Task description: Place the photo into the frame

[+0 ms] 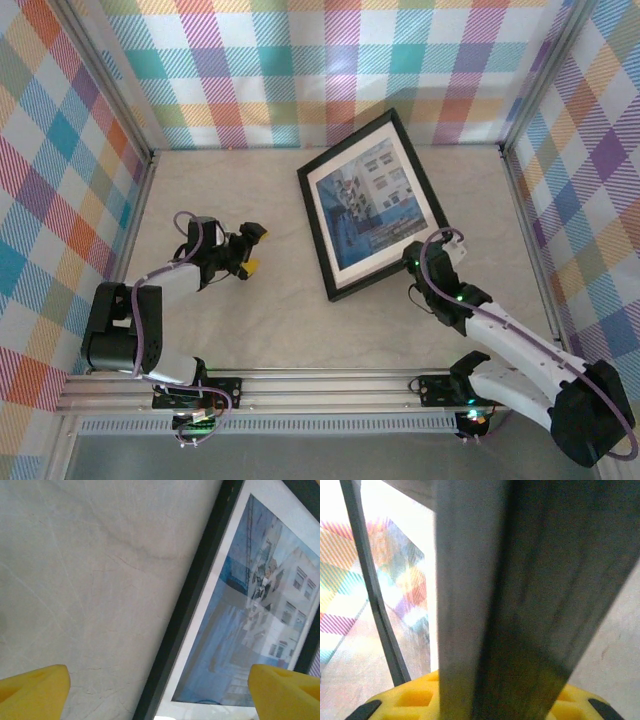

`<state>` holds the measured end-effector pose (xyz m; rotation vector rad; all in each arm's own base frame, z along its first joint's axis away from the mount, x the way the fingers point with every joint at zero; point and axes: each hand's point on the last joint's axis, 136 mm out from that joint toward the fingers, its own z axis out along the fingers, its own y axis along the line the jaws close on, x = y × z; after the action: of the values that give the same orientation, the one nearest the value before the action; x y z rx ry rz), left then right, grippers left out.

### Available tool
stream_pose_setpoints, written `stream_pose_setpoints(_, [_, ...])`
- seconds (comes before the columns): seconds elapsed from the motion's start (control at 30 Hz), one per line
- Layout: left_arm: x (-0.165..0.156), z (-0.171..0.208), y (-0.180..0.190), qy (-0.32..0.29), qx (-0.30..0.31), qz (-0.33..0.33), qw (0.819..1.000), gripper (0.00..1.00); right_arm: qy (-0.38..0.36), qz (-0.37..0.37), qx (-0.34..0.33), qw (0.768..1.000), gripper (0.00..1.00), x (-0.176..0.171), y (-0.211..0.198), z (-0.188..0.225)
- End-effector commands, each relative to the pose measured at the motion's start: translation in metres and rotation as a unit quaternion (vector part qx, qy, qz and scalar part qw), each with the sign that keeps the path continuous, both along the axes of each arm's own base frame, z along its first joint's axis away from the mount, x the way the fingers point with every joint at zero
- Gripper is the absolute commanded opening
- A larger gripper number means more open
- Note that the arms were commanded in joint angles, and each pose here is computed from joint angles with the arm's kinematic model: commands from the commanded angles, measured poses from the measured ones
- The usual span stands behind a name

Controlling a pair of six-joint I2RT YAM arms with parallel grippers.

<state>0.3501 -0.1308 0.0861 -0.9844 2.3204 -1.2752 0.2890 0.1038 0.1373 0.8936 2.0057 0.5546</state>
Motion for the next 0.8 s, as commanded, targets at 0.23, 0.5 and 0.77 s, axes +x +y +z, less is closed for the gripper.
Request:
stream_pose_setpoints(0.23, [0.009, -0.002, -0.015, -0.002, 0.001, -0.011, 1.0, 0.92, 0.162, -0.041, -0.014, 0.986, 0.03, -0.049, -0.019, -0.087])
stream_pose_setpoints(0.5, [0.006, -0.014, -0.016, 0.017, 0.007, -0.015, 1.0, 0.92, 0.205, -0.103, 0.018, 0.973, 0.13, -0.065, -0.028, -0.11])
stream_pose_setpoints(0.77, [0.002, -0.019, -0.016, 0.025, 0.016, -0.026, 0.999, 0.92, 0.228, -0.109, 0.035, 0.967, 0.23, -0.065, -0.021, -0.119])
